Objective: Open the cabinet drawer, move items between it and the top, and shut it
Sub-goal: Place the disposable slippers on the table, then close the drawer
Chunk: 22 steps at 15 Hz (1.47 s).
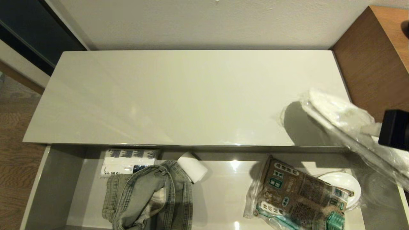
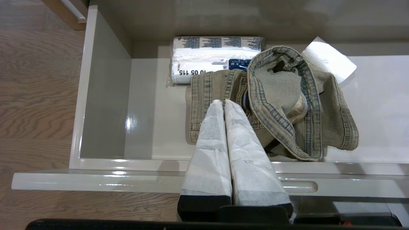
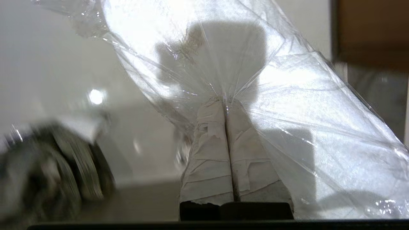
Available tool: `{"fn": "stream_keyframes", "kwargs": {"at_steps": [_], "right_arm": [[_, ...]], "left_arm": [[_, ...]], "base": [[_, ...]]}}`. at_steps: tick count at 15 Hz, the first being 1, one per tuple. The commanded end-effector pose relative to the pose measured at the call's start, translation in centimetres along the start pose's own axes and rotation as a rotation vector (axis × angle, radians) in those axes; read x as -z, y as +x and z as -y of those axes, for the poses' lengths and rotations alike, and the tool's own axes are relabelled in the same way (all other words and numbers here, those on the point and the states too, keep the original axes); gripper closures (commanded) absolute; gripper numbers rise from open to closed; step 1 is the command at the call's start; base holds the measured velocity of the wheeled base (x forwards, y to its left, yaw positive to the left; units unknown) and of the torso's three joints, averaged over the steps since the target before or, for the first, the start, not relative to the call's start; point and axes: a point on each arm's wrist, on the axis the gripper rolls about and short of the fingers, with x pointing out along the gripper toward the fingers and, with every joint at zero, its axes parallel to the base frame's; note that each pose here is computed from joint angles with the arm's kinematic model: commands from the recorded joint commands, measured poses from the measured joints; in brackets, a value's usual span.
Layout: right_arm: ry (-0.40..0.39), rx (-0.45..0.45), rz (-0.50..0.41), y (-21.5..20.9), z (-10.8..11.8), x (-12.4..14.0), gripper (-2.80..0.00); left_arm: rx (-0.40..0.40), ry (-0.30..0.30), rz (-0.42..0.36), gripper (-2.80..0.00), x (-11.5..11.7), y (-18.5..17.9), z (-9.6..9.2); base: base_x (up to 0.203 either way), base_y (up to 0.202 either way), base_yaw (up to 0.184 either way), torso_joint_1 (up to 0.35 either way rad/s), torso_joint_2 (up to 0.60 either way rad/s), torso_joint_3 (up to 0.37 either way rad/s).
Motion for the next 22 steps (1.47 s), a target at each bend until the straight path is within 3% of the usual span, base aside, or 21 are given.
{"fn": "stream_keyframes", "kwargs": {"at_steps": [1,3,5,8,11,13,14,16,20,22], "right_arm": [[0.067,0.028,0.079,1.8,-0.5,-1.8,0.0],[0.11,0.011,0.158,4.0,-2.1,-3.6,0.0],[0.121,0.031,0.176,6.5,-3.1,-3.8,0.0],[0.161,0.107,0.326,11.5,-3.3,-4.4,0.0],[0.107,0.24,0.478,15.2,-1.5,-5.1,0.0],[0.045,0.303,0.519,15.1,-1.1,-5.2,0.0],[0.046,0.303,0.527,14.7,-1.1,-5.4,-2.8],[0.059,0.281,0.555,12.6,-1.0,-5.9,-2.8],[0.04,0.269,0.526,11.2,-1.0,-5.8,-2.8],[0.012,0.22,0.501,7.6,-1.1,-6.0,-2.8]], "left_arm": [[0.0,0.0,-0.002,0.0,0.0,0.0,0.0],[0.0,0.0,-0.002,0.0,0.0,0.0,0.0],[0.0,0.0,-0.002,0.0,0.0,0.0,0.0],[0.0,0.0,-0.002,0.0,0.0,0.0,0.0],[0.0,0.0,-0.002,0.0,0.0,0.0,0.0],[0.0,0.0,-0.002,0.0,0.0,0.0,0.0],[0.0,0.0,-0.002,0.0,0.0,0.0,0.0],[0.0,0.0,-0.002,0.0,0.0,0.0,0.0],[0.0,0.0,-0.002,0.0,0.0,0.0,0.0],[0.0,0.0,-0.002,0.0,0.0,0.0,0.0]], "base": [[0.0,0.0,0.0,0.0,0.0,0.0],[0.0,0.0,0.0,0.0,0.0,0.0],[0.0,0.0,0.0,0.0,0.0,0.0],[0.0,0.0,0.0,0.0,0.0,0.0],[0.0,0.0,0.0,0.0,0.0,0.0],[0.0,0.0,0.0,0.0,0.0,0.0],[0.0,0.0,0.0,0.0,0.0,0.0],[0.0,0.0,0.0,0.0,0.0,0.0],[0.0,0.0,0.0,0.0,0.0,0.0],[0.0,0.0,0.0,0.0,0.0,0.0]]}}
